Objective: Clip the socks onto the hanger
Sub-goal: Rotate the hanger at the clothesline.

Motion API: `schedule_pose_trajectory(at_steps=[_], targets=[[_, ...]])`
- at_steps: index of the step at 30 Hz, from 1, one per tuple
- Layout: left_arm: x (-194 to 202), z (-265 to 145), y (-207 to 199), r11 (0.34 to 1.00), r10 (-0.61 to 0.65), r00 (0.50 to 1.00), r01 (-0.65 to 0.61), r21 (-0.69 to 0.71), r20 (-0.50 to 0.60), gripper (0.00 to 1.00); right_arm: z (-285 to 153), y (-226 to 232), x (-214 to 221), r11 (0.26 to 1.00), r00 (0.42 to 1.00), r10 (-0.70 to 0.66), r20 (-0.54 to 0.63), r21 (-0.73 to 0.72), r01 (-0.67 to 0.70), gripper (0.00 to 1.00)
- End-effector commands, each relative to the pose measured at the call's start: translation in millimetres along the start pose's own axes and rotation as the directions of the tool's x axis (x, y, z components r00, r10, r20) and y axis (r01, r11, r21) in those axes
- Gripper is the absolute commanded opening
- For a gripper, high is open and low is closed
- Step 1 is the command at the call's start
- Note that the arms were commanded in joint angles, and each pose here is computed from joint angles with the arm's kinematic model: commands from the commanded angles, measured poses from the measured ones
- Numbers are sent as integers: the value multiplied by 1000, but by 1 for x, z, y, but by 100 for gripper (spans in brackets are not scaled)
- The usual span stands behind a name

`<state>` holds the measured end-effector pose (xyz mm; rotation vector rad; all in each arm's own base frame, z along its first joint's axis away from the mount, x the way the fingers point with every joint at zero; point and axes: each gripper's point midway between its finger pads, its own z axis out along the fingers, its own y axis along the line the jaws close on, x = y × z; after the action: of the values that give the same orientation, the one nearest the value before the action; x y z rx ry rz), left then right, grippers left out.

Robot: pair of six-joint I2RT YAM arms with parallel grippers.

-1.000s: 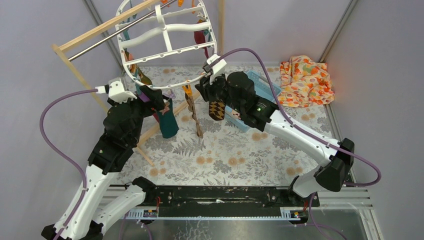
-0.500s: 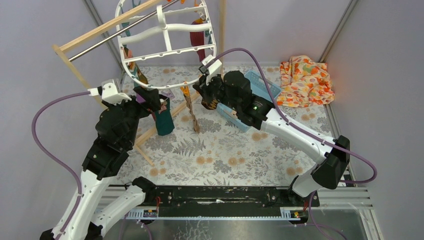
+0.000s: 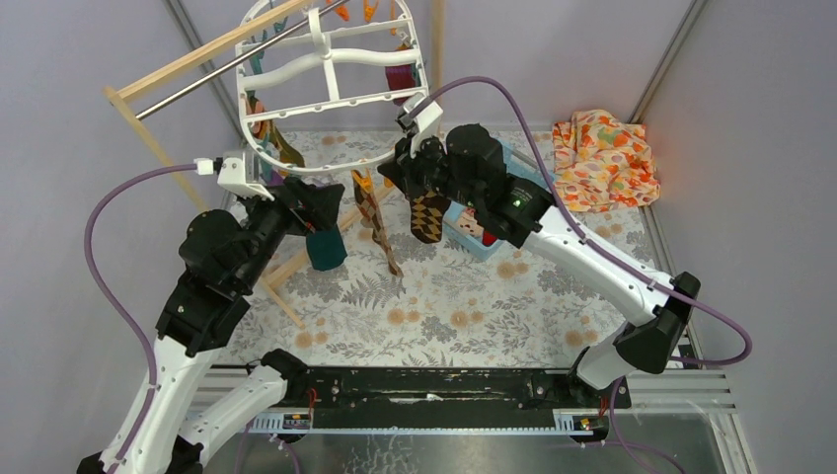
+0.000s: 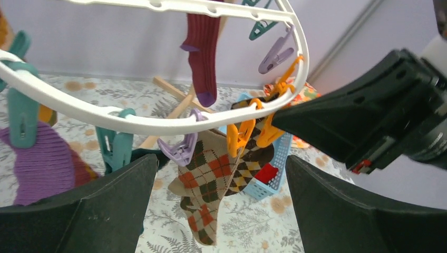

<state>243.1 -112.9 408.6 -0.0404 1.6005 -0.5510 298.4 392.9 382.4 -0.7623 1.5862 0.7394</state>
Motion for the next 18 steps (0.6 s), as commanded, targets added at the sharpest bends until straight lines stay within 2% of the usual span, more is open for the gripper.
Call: schedule_pose_trajectory(at_steps=[1, 7, 18], targets=[[-7, -5, -28, 988, 11, 1000, -13, 151, 11, 99, -15, 3, -44, 997, 996, 75, 56, -1, -76, 0], [4, -7, -51, 954, 16, 1000, -14, 298, -6, 99, -17, 8, -51, 993, 993, 118, 2, -12, -118, 0], [2, -13, -82, 884, 14, 1000, -20, 467, 15, 99, -28, 21, -61, 982, 985, 166, -50, -86, -170, 0]])
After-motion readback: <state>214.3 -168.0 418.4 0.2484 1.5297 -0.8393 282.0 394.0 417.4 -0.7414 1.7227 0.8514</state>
